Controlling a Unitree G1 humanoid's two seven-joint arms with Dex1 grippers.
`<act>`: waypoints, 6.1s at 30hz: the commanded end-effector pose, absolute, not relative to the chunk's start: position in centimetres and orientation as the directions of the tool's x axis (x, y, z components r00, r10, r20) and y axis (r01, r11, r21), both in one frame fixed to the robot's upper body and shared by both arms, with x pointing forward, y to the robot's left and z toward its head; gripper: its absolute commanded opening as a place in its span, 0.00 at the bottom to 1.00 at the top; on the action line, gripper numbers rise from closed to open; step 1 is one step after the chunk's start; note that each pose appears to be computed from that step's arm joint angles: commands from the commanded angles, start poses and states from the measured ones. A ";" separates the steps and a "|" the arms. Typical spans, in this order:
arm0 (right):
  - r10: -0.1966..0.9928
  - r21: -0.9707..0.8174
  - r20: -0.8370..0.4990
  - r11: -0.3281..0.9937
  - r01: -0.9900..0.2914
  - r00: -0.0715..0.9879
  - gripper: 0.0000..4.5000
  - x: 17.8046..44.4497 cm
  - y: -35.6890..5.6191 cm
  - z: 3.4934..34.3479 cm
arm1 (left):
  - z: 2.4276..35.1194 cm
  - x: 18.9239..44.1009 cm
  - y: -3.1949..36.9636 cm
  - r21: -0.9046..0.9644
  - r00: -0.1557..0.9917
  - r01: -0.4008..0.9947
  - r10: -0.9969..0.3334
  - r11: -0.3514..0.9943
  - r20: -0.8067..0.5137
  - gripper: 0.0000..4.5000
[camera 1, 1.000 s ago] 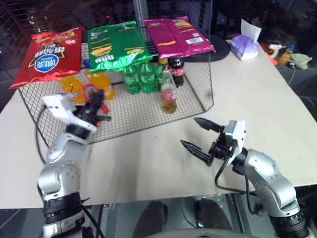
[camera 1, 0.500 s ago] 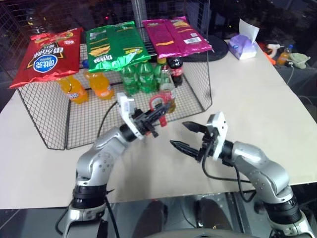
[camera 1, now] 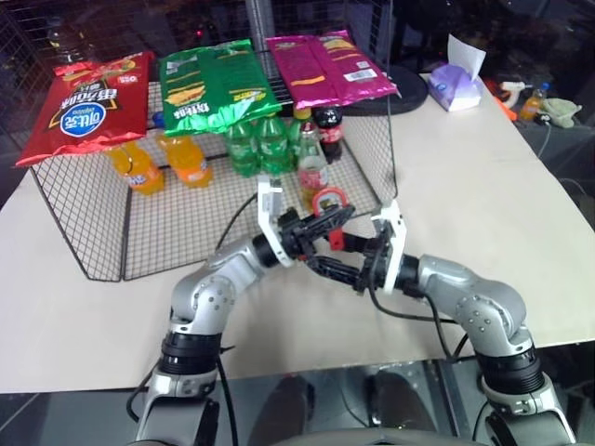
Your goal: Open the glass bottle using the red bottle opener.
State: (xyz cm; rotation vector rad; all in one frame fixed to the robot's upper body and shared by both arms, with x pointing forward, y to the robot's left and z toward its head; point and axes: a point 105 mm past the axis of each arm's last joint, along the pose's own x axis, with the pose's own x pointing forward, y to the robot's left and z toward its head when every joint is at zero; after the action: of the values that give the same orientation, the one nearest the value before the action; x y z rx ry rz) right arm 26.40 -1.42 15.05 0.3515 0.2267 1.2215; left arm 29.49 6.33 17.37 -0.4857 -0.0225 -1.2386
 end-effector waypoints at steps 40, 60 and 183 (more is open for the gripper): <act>0.942 0.381 0.102 0.259 -0.888 0.319 0.68 26.7 -3.8 17.1 | 16.7 28.4 7.3 -0.408 0.240 0.905 -0.936 0.119 0.257 0.00; 0.967 0.395 0.039 0.215 -0.893 0.250 0.68 25.7 -2.7 15.6 | 17.8 28.1 7.0 -0.410 0.219 0.909 -0.923 0.074 0.317 0.00; 0.716 0.024 0.031 0.697 -0.716 0.698 0.00 29.5 -9.7 16.7 | 17.4 29.3 10.9 0.227 0.742 0.529 -0.575 0.818 0.344 0.97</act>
State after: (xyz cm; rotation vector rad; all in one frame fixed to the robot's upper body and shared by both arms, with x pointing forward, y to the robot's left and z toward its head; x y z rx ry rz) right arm 29.77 -9.88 15.69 0.0484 0.0315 0.7858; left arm 29.78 10.87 15.29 0.1225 -0.3233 -0.6126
